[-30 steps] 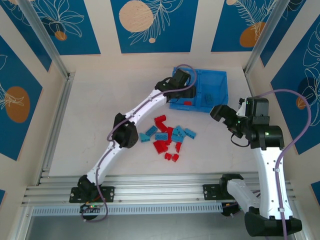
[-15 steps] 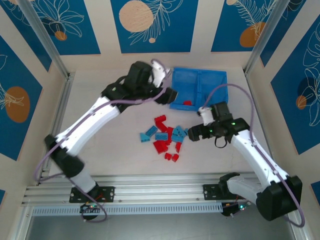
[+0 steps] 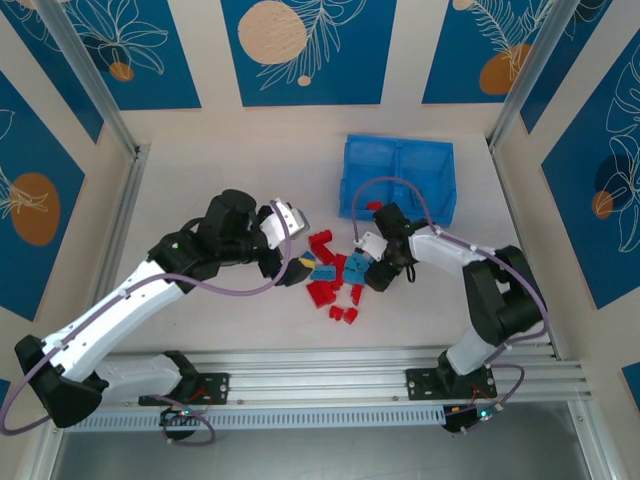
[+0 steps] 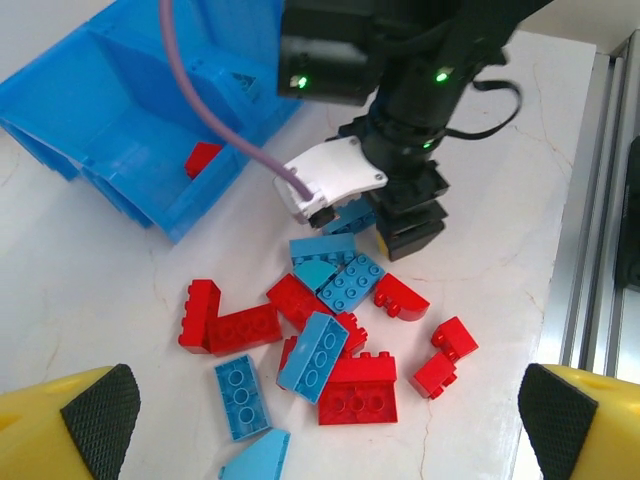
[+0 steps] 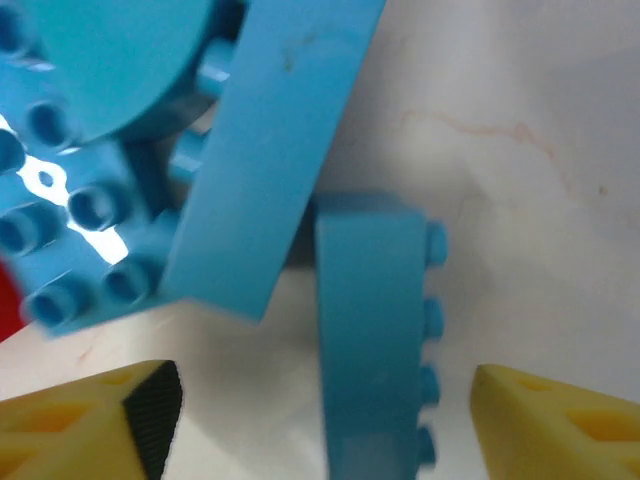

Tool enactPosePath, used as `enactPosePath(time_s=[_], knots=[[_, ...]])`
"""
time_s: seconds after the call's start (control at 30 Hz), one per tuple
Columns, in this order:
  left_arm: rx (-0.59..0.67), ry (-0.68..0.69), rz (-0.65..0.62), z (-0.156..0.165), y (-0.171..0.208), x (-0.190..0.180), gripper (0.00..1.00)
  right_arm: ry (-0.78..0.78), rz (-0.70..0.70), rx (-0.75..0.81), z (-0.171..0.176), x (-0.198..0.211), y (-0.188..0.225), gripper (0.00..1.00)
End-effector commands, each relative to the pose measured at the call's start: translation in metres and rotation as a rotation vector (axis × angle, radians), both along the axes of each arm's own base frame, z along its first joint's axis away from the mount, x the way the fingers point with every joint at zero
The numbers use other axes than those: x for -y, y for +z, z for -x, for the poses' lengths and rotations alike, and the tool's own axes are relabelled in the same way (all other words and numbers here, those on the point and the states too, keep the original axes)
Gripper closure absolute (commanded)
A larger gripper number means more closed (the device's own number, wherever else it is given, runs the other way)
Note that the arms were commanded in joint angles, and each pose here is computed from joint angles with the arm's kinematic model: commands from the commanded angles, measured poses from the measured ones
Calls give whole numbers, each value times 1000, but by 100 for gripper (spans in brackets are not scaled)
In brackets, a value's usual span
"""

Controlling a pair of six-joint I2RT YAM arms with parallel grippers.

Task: Sort the legos into containers by color

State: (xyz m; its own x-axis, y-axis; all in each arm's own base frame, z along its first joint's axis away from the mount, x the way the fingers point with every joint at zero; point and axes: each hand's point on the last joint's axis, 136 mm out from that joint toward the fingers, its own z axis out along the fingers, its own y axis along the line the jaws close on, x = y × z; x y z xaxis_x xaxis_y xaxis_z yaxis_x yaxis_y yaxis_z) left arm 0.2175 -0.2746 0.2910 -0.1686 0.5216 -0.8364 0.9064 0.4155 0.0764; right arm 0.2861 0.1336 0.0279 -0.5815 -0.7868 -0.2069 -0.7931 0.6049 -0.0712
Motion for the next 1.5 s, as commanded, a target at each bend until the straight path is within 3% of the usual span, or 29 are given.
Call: enactPosePath(time_s=[0.0,0.2,0.33,0.57,0.67,0.8,0.9,1.0,1.3,1.47], knots=[[10,-23,-3,7,-2,-1,0,-3,2,54,-28,-4,2,39],[15,-33,1,8,-3,0,0,2,-3,43,-27,-7,3,71],[26,-43,10,7,-2,3,0,-16,-10,82,-25,-5,23,79],[18,13,74,-4,3,9,0,-150,-136,344,-47,1,122,79],[-4,105,106,-17,5,8,0,-349,-221,408,-71,19,166,79],[-69,309,100,-41,-3,-4,0,-666,-300,409,-112,59,192,79],[-119,395,85,-47,-10,-11,0,-864,-299,368,-141,90,185,79],[-146,427,88,-48,-13,-13,0,-960,-260,340,-166,110,168,79],[-168,523,53,-50,-23,-30,0,-1128,-261,123,-207,121,86,75],[-172,556,10,-51,-34,-37,0,-1141,-302,78,-215,112,79,66]])
